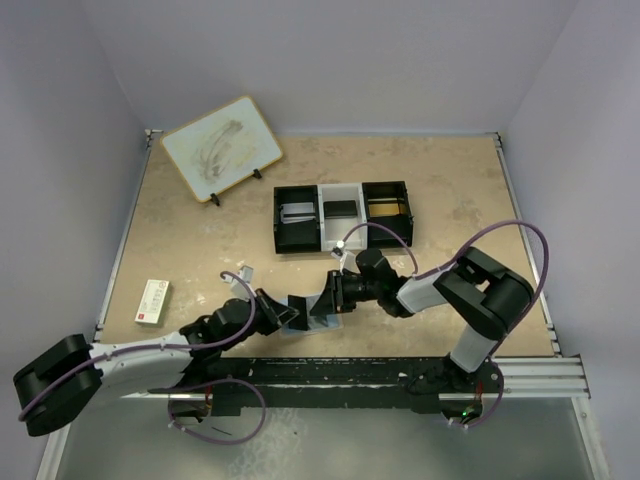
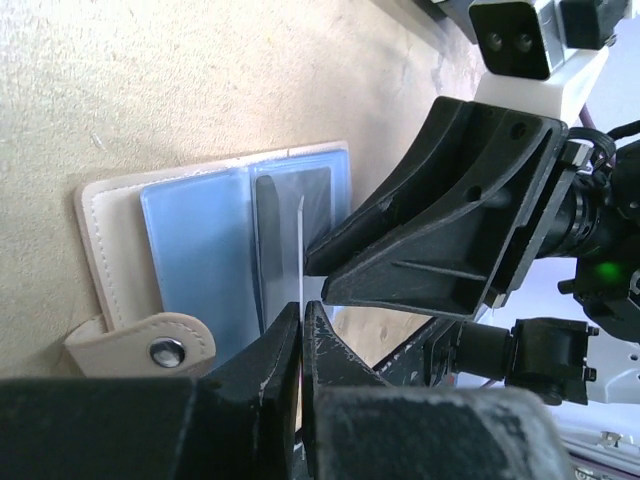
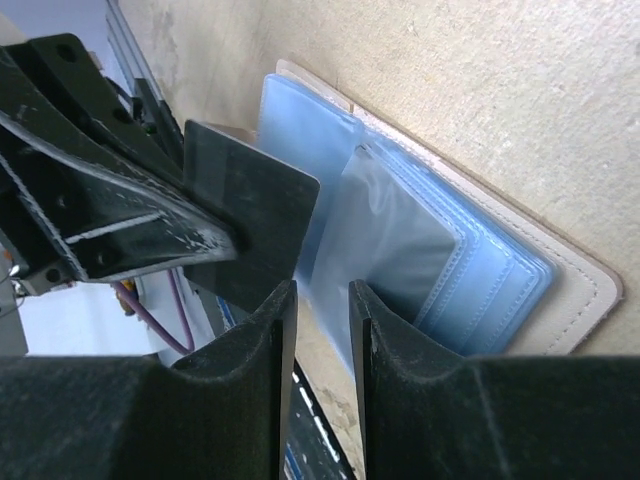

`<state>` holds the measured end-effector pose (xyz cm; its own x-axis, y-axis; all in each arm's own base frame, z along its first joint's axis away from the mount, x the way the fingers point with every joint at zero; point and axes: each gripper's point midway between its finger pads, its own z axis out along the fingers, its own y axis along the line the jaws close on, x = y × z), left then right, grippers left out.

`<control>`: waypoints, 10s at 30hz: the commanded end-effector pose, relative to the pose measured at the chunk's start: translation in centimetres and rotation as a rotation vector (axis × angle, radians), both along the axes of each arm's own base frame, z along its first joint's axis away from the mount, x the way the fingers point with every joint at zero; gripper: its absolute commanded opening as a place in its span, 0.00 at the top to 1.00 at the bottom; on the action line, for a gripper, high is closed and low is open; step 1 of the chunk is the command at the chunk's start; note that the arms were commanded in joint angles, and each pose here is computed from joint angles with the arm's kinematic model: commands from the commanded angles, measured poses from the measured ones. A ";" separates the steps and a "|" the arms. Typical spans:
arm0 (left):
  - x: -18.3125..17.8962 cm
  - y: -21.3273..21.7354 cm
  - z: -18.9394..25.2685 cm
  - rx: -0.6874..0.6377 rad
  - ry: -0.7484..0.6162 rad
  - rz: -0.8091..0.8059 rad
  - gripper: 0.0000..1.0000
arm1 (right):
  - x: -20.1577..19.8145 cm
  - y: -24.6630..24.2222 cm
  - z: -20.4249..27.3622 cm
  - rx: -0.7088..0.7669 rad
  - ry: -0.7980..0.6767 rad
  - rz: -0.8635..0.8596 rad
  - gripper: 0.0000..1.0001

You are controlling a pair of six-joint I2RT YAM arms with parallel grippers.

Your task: Take the credit cards out of the card holder

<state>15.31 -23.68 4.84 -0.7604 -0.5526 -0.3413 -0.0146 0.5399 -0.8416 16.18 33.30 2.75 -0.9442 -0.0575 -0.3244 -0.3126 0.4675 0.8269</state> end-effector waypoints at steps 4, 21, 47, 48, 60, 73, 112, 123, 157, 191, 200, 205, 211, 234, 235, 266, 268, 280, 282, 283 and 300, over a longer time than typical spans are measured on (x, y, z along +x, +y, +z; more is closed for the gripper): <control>0.1 1.2 -1.1 0.069 -0.006 0.028 1.00 | 0.5 -0.8 0.7 -0.076 -0.052 -0.008 0.67; 1.3 -1.3 2.9 -0.098 -0.084 0.017 1.00 | -0.5 0.3 4.4 0.168 0.049 -0.063 0.54; 1.3 -2.2 5.0 -0.179 -0.105 0.015 1.00 | 0.2 1.1 5.8 0.292 0.108 -0.124 0.55; 1.3 -2.2 5.1 -0.185 -0.106 0.017 1.00 | 0.3 1.1 5.8 0.290 0.110 -0.130 0.55; 1.3 -1.9 5.9 -0.215 -0.123 0.031 1.00 | 0.2 0.9 5.5 0.287 0.135 -0.147 0.56; 0.7 -2.9 7.1 -0.259 -0.138 -0.021 1.00 | 0.4 1.2 8.2 0.376 0.105 -0.133 0.67; 0.3 -2.2 7.8 -0.243 -0.169 -0.024 1.00 | 1.6 -1.2 8.3 0.307 0.051 -0.236 1.00; 0.2 -3.3 10.3 -0.333 -0.219 -0.064 1.00 | 1.4 -0.6 10.4 0.389 0.009 -0.182 0.73; 0.3 -2.9 10.5 -0.272 -0.239 -0.057 0.67 | 2.0 -1.9 13.1 0.411 -0.061 -0.167 1.00; 3.2 2.8 9.8 0.338 -0.244 0.071 0.36 | 25.2 -10.2 16.0 -0.898 -1.534 0.053 1.00; 3.0 3.7 10.4 0.366 -0.249 0.082 0.35 | 26.5 -7.7 13.4 -0.871 -1.603 0.201 1.00; 2.9 4.0 10.7 0.357 -0.252 0.090 0.34 | 27.4 -7.2 12.6 -0.901 -1.632 0.266 1.00; 3.0 4.2 11.0 0.350 -0.259 0.101 0.34 | 28.5 -6.9 10.8 -0.938 -1.658 0.307 1.00; 3.4 3.9 11.4 0.386 -0.268 0.093 0.33 | 31.8 -6.2 6.6 -1.019 -1.619 0.396 1.00; 3.4 3.9 11.4 0.387 -0.268 0.092 0.33 | 32.0 -6.3 6.3 -1.029 -1.608 0.392 1.00; 2.6 4.2 10.6 0.356 -0.244 0.084 0.33 | 30.1 -5.3 9.7 -0.858 -1.545 0.369 0.55; 2.6 4.1 10.5 0.354 -0.240 0.085 0.33 | 29.9 -5.2 11.1 -0.837 -1.565 0.339 0.55; 2.4 3.7 9.1 0.348 -0.200 0.078 0.33 | 25.8 -6.6 21.3 -0.572 -1.473 -0.098 0.53; 2.3 3.6 8.5 0.352 -0.184 0.072 0.33 | 23.8 -6.9 23.1 -0.433 -1.354 -0.235 0.52; 2.1 3.6 8.2 0.355 -0.176 0.068 0.33 | 22.7 -7.0 23.4 -0.368 -1.261 -0.296 0.53; 0.8 3.4 2.1 0.403 -0.068 0.018 0.35 | 4.9 -1.9 8.2 -0.222 -0.341 -0.259 0.48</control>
<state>16.12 -19.03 7.14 -0.7126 -0.3555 -0.6048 0.0113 0.8561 -0.5166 22.18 30.75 11.23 -0.7195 -0.0438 -0.6931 -0.5232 0.6904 0.4995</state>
